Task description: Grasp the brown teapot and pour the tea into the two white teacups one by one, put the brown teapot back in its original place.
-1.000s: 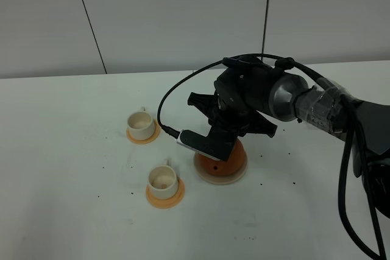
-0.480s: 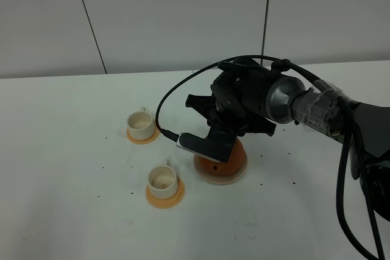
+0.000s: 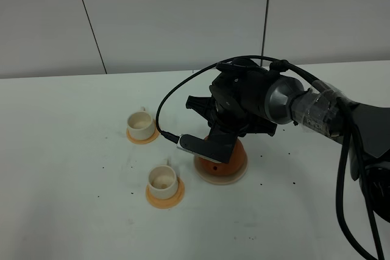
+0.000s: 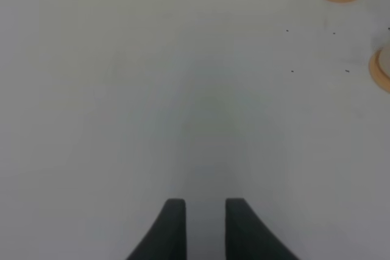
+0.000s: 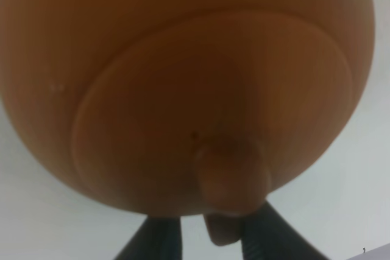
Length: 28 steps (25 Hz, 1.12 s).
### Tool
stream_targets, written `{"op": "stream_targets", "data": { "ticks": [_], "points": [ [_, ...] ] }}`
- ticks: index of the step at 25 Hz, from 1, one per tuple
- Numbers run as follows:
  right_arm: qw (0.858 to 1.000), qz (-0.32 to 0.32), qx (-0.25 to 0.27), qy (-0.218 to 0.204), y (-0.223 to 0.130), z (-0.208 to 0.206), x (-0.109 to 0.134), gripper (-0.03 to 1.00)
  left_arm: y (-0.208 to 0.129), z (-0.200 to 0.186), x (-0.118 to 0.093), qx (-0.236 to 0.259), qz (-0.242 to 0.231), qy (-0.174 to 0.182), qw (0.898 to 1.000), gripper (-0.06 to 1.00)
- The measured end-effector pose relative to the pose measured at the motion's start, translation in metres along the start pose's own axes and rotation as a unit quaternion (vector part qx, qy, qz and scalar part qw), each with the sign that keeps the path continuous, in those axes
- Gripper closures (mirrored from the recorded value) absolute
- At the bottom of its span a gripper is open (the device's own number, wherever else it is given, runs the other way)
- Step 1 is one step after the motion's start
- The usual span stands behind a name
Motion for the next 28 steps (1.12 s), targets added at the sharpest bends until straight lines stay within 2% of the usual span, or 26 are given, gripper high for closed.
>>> {"op": "stream_targets", "data": {
  "ticks": [16, 28],
  "points": [
    [1.000, 0.012, -0.009, -0.007, 0.0019, 0.0000, -0.0014, 0.86, 0.0000, 0.0000, 0.0000, 0.000, 0.000, 0.000, 1.000, 0.71],
    [1.000, 0.018, -0.017, -0.009, 0.0038, 0.0000, -0.0019, 0.86, 0.0000, 0.0000, 0.0000, 0.000, 0.000, 0.000, 1.000, 0.71]
  ]
}}
Point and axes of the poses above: a point on each arm's last joint axis where the gripper is mounted, z pointing out along that axis toward the gripper, x along the wrist's bending axis when the last joint is at zero, y = z × x, the point moved 3 cm from there along z, pointing out along that axis toward the gripper, and after that the axes turned 13 degrees about -z, right-handed, at the moved point
